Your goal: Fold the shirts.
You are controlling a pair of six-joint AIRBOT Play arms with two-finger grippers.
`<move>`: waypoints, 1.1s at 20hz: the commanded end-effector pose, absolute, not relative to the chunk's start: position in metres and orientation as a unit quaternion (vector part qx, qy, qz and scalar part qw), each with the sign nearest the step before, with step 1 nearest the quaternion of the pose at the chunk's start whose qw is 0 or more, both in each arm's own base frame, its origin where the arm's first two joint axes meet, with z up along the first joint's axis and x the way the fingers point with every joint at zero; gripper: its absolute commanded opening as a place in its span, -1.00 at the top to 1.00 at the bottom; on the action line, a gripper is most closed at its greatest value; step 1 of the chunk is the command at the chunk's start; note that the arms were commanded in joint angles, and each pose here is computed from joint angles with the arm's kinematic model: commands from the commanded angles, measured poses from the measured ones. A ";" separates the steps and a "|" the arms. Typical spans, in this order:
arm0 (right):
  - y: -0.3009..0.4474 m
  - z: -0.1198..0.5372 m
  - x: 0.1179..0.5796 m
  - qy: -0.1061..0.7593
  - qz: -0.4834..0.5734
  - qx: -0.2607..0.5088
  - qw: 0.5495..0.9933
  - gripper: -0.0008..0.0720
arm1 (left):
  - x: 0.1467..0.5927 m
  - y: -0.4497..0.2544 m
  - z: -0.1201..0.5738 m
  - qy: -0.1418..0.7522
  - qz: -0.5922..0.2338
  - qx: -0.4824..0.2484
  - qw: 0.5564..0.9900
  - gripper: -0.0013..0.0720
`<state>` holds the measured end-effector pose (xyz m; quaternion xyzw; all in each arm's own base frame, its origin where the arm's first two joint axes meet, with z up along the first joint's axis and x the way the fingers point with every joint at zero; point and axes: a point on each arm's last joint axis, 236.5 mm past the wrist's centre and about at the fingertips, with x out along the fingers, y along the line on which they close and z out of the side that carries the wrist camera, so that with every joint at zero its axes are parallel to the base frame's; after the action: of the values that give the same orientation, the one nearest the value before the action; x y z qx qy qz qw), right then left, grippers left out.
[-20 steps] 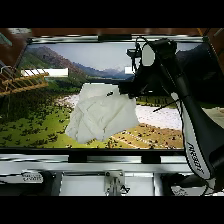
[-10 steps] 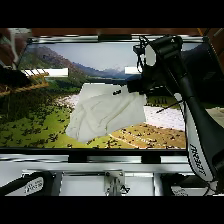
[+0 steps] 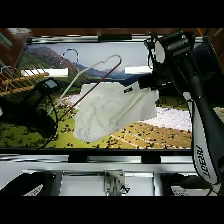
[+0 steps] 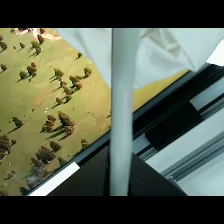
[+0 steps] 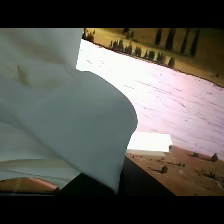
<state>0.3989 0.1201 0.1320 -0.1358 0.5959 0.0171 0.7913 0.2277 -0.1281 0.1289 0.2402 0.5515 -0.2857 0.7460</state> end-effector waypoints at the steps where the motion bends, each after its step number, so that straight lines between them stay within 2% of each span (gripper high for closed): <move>1: 0.115 0.148 0.398 0.577 0.015 -0.134 0.805 0.74 | 0.189 -0.110 0.138 0.557 -0.285 0.269 0.732 0.80; 5: 0.126 0.154 0.391 0.577 0.035 -0.109 0.809 0.74 | 0.161 -0.107 0.154 0.519 -0.315 0.261 0.751 0.80; 8: 0.149 0.151 0.385 0.584 0.073 -0.076 0.805 0.74 | 0.156 -0.113 0.129 0.533 -0.333 0.259 0.733 0.80; 13: 0.153 0.153 0.380 0.588 0.077 -0.063 0.803 0.74 | 0.185 -0.156 0.088 0.480 -0.376 0.235 0.757 0.80; 16: 0.148 0.158 0.380 0.582 0.069 -0.066 0.807 0.74 | 0.178 -0.178 0.081 0.476 -0.423 0.223 0.738 0.80; 22: 0.139 0.159 0.381 0.580 0.053 -0.075 0.809 0.74 | 0.147 -0.181 0.073 0.496 -0.453 0.263 0.692 0.81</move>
<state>0.3803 0.1433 0.1579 -0.0710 0.5823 0.0616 0.8075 0.1605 -0.1795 0.0784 0.2498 0.4866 -0.4376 0.7137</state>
